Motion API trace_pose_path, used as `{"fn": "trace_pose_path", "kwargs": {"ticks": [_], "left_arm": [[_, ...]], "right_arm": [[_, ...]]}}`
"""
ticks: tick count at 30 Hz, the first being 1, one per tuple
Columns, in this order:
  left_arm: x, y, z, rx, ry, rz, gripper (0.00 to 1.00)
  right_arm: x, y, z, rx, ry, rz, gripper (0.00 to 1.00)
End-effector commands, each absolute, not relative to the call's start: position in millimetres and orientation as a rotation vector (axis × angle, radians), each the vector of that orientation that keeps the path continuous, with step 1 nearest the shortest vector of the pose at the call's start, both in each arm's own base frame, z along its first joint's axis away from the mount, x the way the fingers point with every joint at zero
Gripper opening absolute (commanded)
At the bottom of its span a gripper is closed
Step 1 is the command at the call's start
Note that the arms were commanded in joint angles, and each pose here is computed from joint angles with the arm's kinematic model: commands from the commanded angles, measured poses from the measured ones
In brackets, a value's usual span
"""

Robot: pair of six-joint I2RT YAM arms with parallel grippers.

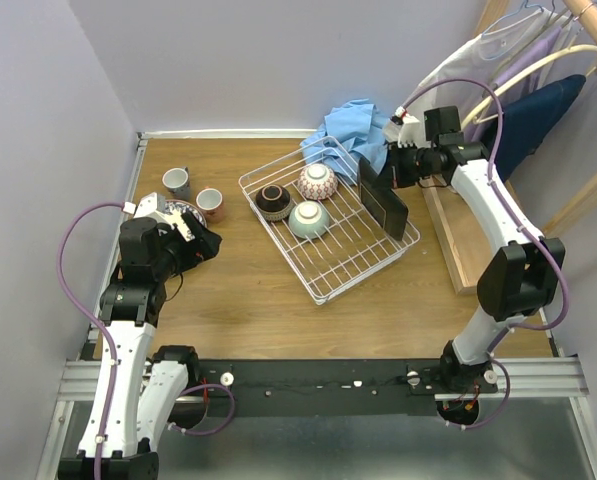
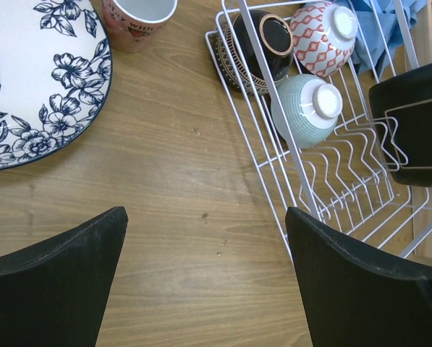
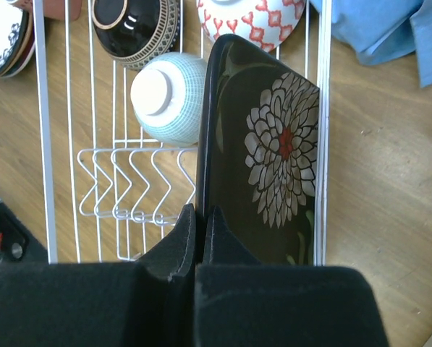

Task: Unload the mixed dishes from the dish rack
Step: Pick up the plate from the dish rack.

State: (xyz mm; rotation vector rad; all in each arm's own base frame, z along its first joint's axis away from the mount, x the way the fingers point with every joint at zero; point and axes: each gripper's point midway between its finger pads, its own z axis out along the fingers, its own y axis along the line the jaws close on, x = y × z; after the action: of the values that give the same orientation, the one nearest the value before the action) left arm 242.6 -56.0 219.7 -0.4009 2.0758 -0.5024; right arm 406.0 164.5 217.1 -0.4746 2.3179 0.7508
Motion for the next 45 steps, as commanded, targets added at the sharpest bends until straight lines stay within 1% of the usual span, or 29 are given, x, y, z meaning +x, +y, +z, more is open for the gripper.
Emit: {"fn": "trace_pose_path", "kwargs": {"ticks": [1,12,20,26,30,34,45], "left_arm": [[244,-65,227,-0.383,2.054,-0.563,0.99],[244,-70,221,-0.403,2.060,-0.607,0.99],[244,-71,220,-0.418,2.067,-0.622,0.99],[247,-73,221,-0.447,2.068,-0.641,0.99],[249,-76,224,-0.462,2.069,-0.666,0.99],[252,-79,227,-0.474,2.076,-0.691,0.99],[253,-89,236,-0.517,2.079,-0.781,0.99]], "right_arm": [[406,152,288,-0.437,2.160,0.822,0.01],[407,143,319,-0.334,2.073,0.919,0.01],[389,151,343,-0.354,2.002,1.005,0.01],[366,161,364,-0.424,1.921,1.090,0.01],[349,172,365,-0.477,1.899,1.139,0.01],[327,202,360,-0.587,1.896,1.166,0.01],[284,253,347,-0.906,1.818,0.963,0.01]]}}
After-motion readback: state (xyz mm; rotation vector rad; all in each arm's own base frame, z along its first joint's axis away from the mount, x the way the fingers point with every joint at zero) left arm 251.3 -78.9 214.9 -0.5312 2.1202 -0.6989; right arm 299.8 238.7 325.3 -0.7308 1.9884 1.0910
